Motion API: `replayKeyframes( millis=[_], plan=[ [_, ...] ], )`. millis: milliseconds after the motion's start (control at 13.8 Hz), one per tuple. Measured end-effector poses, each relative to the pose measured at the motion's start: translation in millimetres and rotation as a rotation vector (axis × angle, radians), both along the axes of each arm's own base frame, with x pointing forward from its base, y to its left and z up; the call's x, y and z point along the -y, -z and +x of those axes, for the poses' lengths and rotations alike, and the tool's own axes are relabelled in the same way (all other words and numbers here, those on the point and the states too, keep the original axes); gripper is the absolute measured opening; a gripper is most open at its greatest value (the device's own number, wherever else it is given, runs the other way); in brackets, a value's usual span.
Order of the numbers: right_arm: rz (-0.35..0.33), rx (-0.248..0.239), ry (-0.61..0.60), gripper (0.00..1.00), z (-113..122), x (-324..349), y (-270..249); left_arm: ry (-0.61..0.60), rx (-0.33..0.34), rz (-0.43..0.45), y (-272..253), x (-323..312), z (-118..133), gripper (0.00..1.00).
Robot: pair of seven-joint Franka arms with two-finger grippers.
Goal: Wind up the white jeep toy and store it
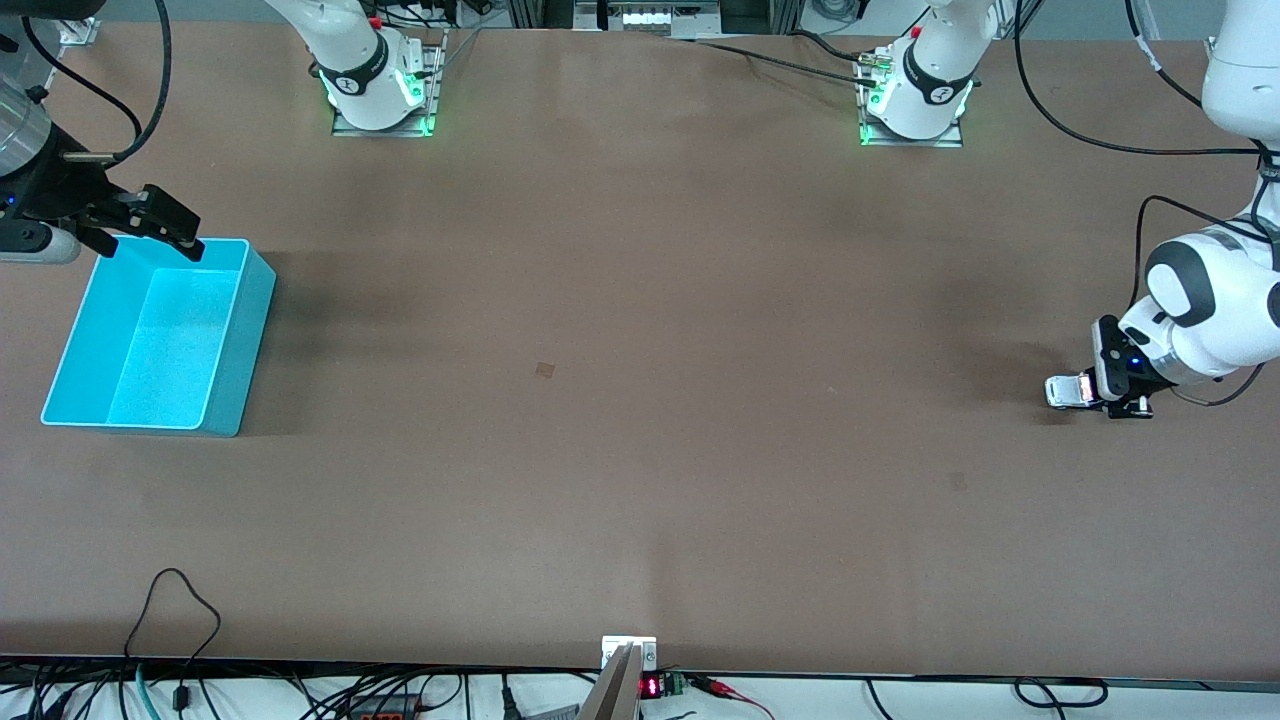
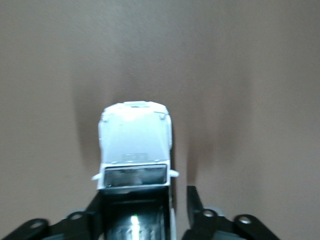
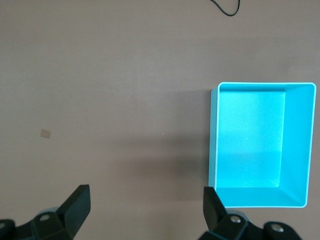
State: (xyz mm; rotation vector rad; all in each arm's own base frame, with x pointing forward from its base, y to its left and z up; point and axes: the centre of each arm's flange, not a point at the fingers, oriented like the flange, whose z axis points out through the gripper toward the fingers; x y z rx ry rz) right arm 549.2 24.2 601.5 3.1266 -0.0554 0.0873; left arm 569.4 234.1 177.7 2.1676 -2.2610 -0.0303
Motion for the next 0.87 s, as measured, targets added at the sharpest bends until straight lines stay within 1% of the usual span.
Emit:
replayKeyframes(
  millis=[72, 145, 217, 361, 506, 723, 867],
  plan=[
    [0.0, 0.0, 0.0, 1.0, 0, 0, 0, 0.001, -0.003, 0.0, -1, -1, 2, 0.84],
    [0.0, 0.0, 0.0, 1.0, 0, 0, 0, 0.003, -0.008, -0.001, -9, -2, 7, 0.94],
    [0.0, -0.001, 0.0, 1.0, 0, 0, 0, 0.006, -0.021, -0.006, -24, -3, 15, 1.0],
    [0.0, -0.001, 0.001, 1.0, 0, 0, 0, 0.012, -0.054, -0.014, -69, 2, 31, 1.0],
    [0.0, -0.001, 0.001, 1.0, 0, 0, 0, -0.02, -0.092, -0.018, -115, 15, 43, 1.0],
    [0.0, -0.001, 0.001, 1.0, 0, 0, 0, -0.122, -0.153, -0.014, -161, 42, 57, 1.0],
    [0.0, -0.001, 0.001, 1.0, 0, 1, 0, -0.244, -0.207, -0.004, -178, 58, 61, 1.0]
  ],
)
